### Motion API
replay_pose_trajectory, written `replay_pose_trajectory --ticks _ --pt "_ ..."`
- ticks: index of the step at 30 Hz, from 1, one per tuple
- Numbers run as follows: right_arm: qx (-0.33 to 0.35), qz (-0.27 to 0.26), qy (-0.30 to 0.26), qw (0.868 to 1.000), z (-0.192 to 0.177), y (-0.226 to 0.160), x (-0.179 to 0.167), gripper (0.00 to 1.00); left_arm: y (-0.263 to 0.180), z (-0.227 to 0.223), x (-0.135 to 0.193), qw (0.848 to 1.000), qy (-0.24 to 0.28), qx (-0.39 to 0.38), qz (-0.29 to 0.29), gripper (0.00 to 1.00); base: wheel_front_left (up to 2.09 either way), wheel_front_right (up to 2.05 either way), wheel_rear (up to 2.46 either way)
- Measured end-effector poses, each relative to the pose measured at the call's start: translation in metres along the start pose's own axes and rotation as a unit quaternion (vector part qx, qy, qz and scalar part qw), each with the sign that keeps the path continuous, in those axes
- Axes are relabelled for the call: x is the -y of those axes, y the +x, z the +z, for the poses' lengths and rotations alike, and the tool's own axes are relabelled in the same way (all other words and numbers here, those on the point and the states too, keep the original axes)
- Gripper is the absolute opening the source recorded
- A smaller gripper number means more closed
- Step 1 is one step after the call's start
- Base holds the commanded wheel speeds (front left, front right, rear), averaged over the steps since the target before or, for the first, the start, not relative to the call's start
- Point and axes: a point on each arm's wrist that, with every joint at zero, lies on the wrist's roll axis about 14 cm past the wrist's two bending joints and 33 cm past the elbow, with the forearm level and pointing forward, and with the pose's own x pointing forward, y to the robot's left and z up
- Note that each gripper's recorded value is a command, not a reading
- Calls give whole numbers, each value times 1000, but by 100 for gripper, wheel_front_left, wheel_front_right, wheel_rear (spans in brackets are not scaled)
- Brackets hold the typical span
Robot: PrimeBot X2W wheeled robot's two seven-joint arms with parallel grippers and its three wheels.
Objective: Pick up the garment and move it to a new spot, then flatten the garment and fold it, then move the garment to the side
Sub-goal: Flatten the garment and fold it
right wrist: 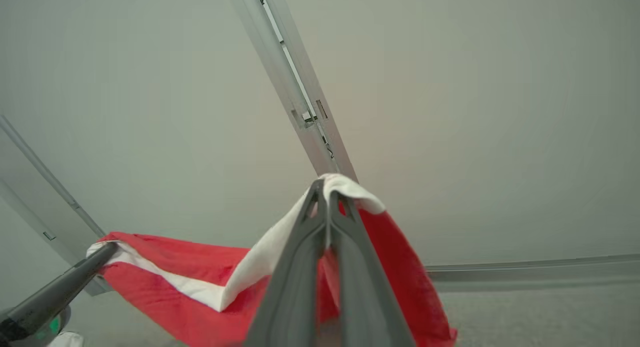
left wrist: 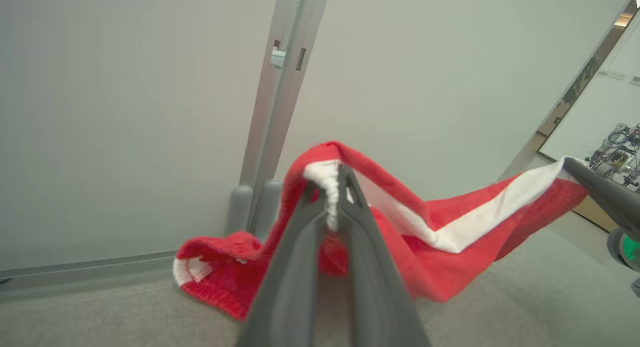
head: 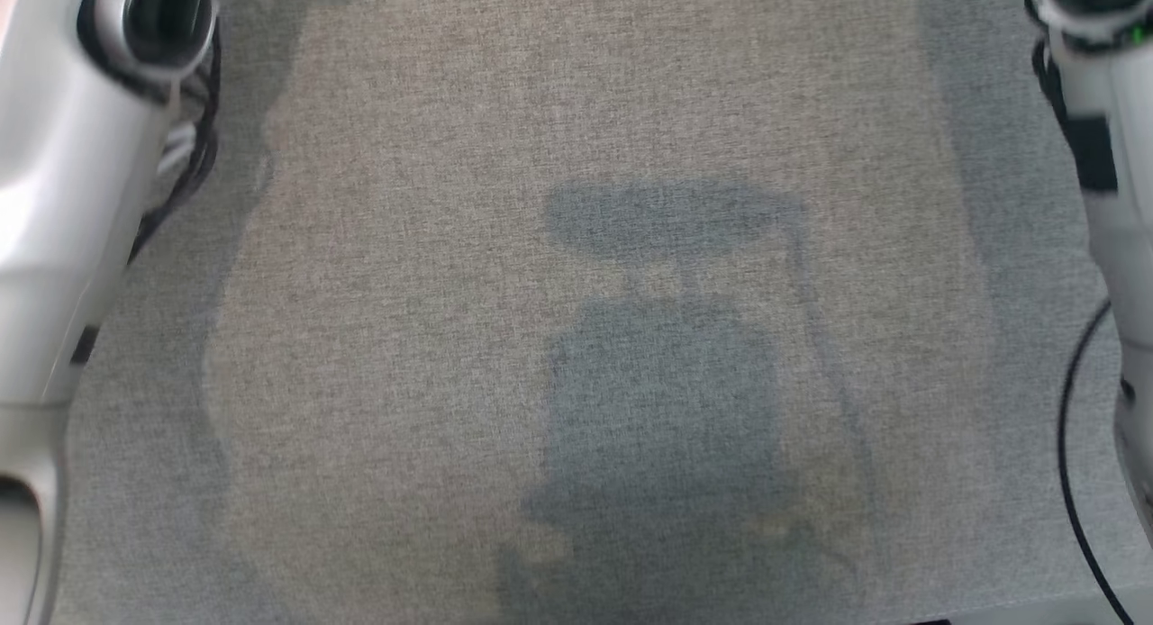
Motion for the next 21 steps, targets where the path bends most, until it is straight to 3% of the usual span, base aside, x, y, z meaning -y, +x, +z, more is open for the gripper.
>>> replay_pose_trajectory --ticks 6,10,12,21 --pt "-74 -23 28 997 -25 -68 17 0 -61 -37 4 996 -49 -71 -1 0 0 0 0" --pt "-124 -47 27 991 -26 -122 30 0 -99 -53 34 991 -66 -115 -24 0 0 0 0" --pt "-159 -50 41 985 -30 -156 20 0 -128 -54 43 988 -66 -135 -25 0 0 0 0" --pt "-207 -75 17 975 -20 -239 10 0 -215 -63 74 980 -80 -183 4 0 0 0 0"
